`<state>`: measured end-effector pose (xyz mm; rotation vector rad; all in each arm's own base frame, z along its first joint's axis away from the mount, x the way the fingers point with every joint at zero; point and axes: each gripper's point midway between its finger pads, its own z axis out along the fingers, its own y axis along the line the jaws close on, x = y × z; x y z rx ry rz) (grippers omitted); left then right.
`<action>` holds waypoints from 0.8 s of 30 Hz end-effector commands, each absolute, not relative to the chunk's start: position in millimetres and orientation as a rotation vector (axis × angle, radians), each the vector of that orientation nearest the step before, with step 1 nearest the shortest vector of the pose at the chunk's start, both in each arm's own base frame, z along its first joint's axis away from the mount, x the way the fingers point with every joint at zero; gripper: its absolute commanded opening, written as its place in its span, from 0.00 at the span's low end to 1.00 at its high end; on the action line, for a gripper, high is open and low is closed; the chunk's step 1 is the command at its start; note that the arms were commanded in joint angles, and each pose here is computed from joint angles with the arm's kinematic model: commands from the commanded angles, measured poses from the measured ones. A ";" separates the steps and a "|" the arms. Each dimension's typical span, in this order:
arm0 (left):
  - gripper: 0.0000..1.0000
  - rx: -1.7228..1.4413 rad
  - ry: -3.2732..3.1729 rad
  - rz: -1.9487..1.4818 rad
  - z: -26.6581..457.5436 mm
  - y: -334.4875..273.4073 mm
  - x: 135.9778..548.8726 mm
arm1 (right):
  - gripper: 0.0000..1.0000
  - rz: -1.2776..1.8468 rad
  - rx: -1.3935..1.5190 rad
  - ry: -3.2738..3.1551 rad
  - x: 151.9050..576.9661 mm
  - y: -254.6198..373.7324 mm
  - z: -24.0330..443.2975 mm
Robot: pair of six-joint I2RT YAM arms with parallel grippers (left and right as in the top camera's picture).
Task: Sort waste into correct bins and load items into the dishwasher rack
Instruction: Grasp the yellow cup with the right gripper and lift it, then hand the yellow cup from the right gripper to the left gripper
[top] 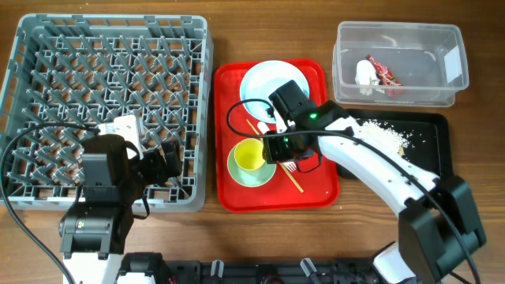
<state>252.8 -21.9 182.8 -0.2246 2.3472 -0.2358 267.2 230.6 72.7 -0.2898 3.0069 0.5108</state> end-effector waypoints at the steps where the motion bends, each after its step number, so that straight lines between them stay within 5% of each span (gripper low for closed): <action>1: 1.00 -0.220 2.327 -0.252 190.8 -23.5 254.6 | 0.48 0.545 -0.285 3.039 262.7 240.1 60.7; 2: 1.00 -0.220 2.327 -0.252 190.8 -23.5 254.6 | 0.45 0.546 -0.292 3.037 262.9 242.4 58.9; 5: 1.00 -0.220 2.326 -0.252 190.8 -23.5 254.7 | 0.16 0.538 -0.242 3.063 262.7 243.2 51.5; 8: 1.00 -0.220 2.327 -0.252 190.8 -23.5 254.6 | 0.04 0.534 -0.172 3.086 262.6 243.4 46.8; 14: 1.00 -0.201 2.316 -0.293 193.7 -29.3 256.2 | 0.04 0.683 -0.206 2.911 288.5 256.6 109.7; 17: 1.00 -0.063 2.242 -0.586 214.3 -71.3 262.9 | 0.04 0.816 -0.169 2.701 311.8 246.4 183.9; 24: 1.00 0.239 2.002 -1.357 268.7 -156.1 283.8 | 0.04 1.411 -0.319 2.499 302.6 249.7 248.0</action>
